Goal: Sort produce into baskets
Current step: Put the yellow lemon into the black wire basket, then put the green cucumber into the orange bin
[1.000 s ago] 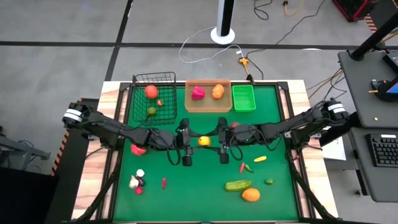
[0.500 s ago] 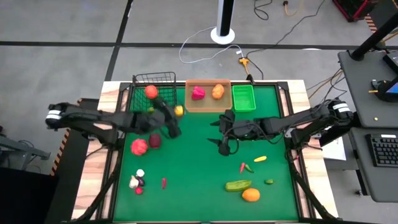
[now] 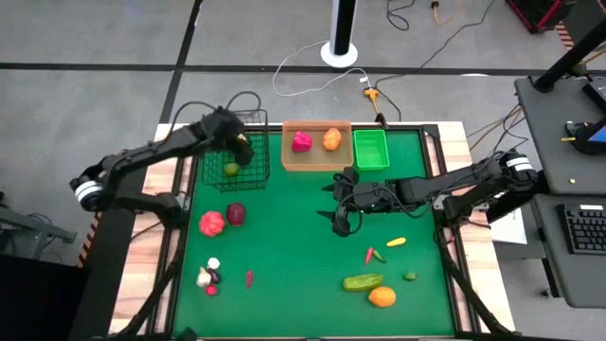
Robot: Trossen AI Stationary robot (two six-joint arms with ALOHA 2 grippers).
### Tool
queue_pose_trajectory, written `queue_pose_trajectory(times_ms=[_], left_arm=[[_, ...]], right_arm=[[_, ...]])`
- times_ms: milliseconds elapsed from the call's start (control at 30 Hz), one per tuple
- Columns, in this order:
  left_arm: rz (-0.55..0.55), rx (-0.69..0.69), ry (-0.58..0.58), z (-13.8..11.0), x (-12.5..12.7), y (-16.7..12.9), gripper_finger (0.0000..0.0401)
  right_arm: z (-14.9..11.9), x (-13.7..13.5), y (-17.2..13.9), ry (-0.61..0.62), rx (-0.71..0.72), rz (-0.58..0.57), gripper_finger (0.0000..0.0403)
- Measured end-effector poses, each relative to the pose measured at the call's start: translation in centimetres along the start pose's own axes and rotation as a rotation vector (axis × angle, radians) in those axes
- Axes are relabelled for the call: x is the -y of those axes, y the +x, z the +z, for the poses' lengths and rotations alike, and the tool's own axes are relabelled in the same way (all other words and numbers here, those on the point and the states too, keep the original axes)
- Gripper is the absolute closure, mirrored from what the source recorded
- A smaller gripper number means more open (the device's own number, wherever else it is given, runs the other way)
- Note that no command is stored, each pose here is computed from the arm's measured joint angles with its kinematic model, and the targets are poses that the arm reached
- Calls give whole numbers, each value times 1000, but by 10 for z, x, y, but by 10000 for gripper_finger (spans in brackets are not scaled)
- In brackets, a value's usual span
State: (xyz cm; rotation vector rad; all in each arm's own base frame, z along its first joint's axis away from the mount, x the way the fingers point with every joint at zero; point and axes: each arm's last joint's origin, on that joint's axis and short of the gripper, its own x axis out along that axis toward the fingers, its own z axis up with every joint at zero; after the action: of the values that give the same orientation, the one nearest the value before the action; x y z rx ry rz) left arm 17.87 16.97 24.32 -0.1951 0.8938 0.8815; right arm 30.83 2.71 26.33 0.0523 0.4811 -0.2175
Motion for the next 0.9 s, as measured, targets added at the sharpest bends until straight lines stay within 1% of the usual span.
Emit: queue_pose_trajectory(times_ms=[133, 267, 433, 567, 733, 800, 900], left_arm=[[22, -66, -15, -1, -8, 20, 245], [20, -86, 1, -1, -5, 33, 213], [20, -99, 7, -1, -4, 39, 177], [20, -97, 9, -1, -4, 39, 162], [18, -70, -10, 1, -4, 31, 157], [1, -53, -15, 2, -1, 24, 157], [-53, -1, -20, 4, 8, 8, 157]], right_arm=[[0, 0, 0, 0, 0, -1, 71], [0, 2, 1, 1, 0, -5, 71], [0, 4, 1, 2, -6, -13, 71], [0, 5, 2, 2, -11, -17, 71], [-2, 6, 2, 5, -29, -19, 71], [-5, 6, 1, 14, -54, -23, 71], [-9, 7, 1, 29, -96, -24, 71]])
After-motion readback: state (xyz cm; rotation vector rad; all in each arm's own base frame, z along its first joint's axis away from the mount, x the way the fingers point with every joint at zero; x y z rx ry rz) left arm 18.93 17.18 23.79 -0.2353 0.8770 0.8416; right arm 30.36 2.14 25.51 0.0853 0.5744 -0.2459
